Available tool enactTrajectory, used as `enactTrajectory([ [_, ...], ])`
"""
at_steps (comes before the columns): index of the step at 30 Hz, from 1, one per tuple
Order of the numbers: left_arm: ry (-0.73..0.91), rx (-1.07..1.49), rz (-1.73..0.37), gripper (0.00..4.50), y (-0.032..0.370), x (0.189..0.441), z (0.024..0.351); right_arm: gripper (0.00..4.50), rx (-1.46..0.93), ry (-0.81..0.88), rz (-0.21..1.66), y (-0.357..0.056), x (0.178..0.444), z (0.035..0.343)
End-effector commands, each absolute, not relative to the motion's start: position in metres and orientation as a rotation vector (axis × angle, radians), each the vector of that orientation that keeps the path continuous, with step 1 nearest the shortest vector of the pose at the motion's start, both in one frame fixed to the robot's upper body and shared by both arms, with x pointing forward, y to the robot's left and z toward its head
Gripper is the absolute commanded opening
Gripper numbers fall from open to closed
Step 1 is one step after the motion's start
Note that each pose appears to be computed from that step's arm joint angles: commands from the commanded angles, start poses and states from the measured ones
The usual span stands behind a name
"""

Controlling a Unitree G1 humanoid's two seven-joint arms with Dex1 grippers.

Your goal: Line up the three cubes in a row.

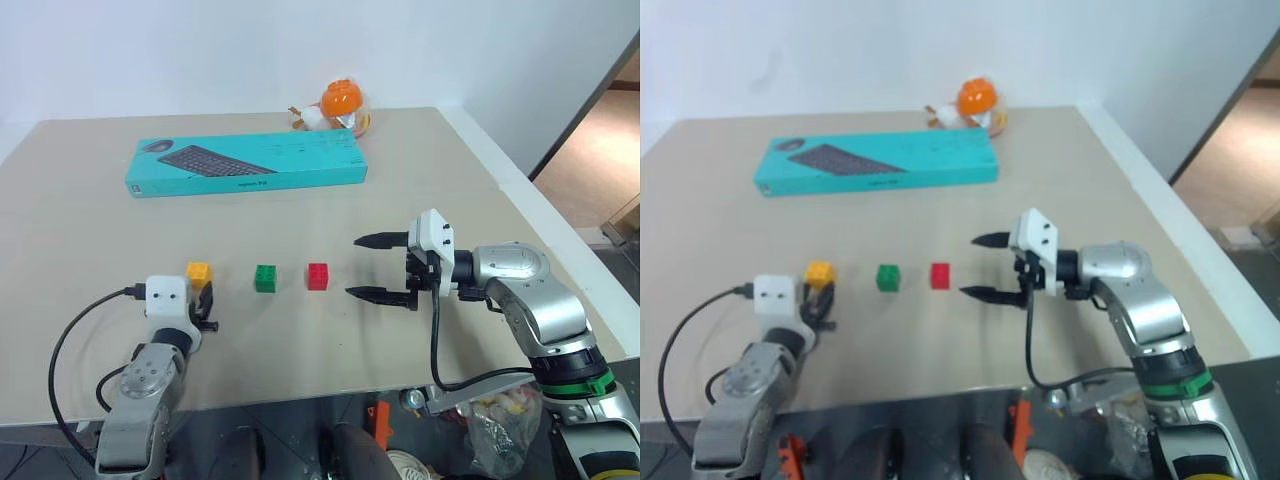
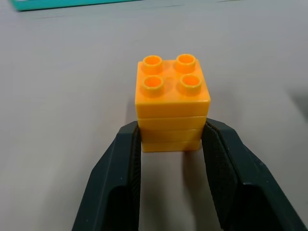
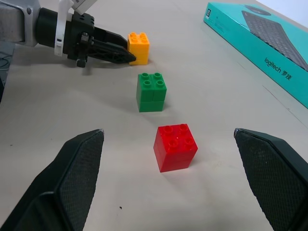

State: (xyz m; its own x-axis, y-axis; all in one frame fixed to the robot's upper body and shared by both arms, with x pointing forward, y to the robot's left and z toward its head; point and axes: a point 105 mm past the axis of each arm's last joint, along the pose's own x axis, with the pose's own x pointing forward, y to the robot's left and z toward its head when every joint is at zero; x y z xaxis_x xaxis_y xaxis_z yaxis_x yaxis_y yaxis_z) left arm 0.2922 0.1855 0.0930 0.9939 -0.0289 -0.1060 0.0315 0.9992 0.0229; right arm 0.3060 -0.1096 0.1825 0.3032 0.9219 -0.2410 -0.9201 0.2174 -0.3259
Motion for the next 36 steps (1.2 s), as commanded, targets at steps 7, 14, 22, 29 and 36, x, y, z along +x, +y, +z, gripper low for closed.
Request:
enactTrajectory([
  [7,0.06,0.055,-0.066,1.28,0.174,0.294,0.105,4.5,-0.482,-0.043,1.245,-0.116,0.303,0.192],
  [14,0.068,0.053,-0.057,1.28,0.175,0.294,0.103,4.5,-0.483,-0.041,1.24,-0.117,0.303,0.192],
  [22,0.075,0.047,-0.069,4.04,0.173,0.295,0.102,4.5,-0.468,-0.046,1.239,-0.116,0.304,0.193],
  [29,0.038,0.06,-0.113,4.48,0.178,0.285,0.118,4.5,-0.451,-0.054,1.247,-0.114,0.303,0.195],
  [36,-0.055,0.075,-0.354,4.48,0.177,0.265,0.157,4.5,-0.365,-0.09,1.225,-0.116,0.304,0.209],
])
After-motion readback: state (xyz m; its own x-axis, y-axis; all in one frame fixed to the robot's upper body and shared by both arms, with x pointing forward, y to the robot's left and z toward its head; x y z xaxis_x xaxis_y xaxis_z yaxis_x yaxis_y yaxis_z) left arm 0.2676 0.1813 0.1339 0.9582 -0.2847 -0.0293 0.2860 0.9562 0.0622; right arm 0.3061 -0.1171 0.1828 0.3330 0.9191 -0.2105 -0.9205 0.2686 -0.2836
